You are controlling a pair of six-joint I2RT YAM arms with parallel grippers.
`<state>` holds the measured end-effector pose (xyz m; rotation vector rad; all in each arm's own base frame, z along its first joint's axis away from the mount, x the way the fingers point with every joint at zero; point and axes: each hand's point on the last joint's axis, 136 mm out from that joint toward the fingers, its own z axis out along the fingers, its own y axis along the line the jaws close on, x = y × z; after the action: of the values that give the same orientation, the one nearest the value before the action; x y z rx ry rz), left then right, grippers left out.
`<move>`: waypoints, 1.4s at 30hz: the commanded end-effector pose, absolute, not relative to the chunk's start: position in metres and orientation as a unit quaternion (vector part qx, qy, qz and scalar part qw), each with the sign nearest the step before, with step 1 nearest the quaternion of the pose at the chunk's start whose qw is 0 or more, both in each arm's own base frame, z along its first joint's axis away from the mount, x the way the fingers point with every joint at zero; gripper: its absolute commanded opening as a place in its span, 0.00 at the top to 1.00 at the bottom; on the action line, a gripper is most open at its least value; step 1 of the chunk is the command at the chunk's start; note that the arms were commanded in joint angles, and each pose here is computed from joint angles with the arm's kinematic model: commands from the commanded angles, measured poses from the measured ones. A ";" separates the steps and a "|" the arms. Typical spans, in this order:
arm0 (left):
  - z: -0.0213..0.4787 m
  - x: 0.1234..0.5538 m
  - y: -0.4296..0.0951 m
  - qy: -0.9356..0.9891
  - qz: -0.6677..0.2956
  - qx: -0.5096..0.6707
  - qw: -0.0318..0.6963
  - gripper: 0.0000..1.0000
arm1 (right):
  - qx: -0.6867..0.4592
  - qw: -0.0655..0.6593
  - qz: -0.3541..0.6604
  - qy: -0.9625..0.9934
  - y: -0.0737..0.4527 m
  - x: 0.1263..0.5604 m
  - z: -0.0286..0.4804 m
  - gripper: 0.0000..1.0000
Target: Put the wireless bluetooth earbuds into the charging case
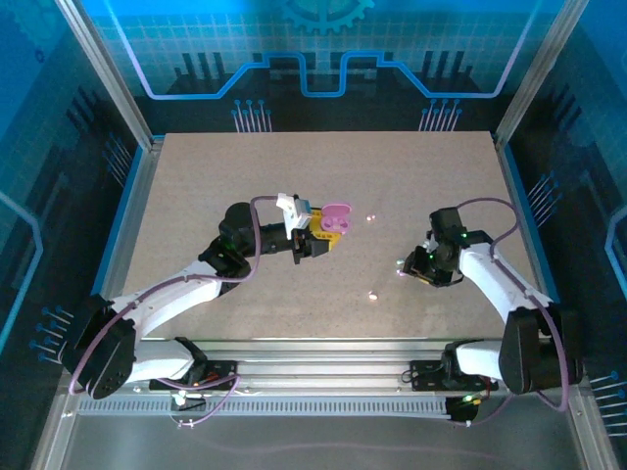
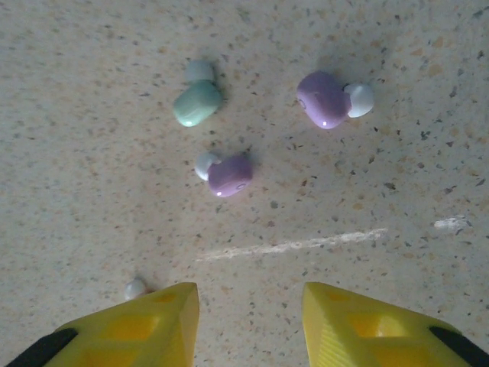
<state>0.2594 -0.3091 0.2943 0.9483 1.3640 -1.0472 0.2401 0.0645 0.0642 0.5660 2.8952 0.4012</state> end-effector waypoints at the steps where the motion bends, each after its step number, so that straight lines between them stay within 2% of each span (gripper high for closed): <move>1: 0.316 0.255 -0.306 0.556 -0.443 0.403 0.576 0.66 | 0.204 0.103 0.110 0.967 0.049 0.250 0.063 0.55; 6: 0.315 0.255 -0.306 0.558 -0.441 0.404 0.575 0.66 | 0.174 0.149 0.104 0.968 0.036 0.275 0.075 0.56; 9: 0.315 0.256 -0.308 0.558 -0.445 0.405 0.572 0.66 | 0.152 0.153 0.124 0.969 0.038 0.292 0.076 0.59; 14: 0.316 0.256 -0.309 0.557 -0.448 0.406 0.570 0.66 | 0.119 0.113 0.103 0.981 0.036 0.306 0.070 0.64; 26: 0.314 0.256 -0.309 0.560 -0.445 0.408 0.568 0.65 | 0.092 0.032 0.095 0.991 0.044 0.312 0.038 0.64; 42: 0.312 0.255 -0.307 0.563 -0.442 0.408 0.568 0.65 | 0.115 -0.005 0.093 0.989 0.044 0.299 0.021 0.63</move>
<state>0.2583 -0.3084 0.2920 0.9514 1.3839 -1.0499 0.3049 0.0398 0.0219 0.3375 3.0853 0.2755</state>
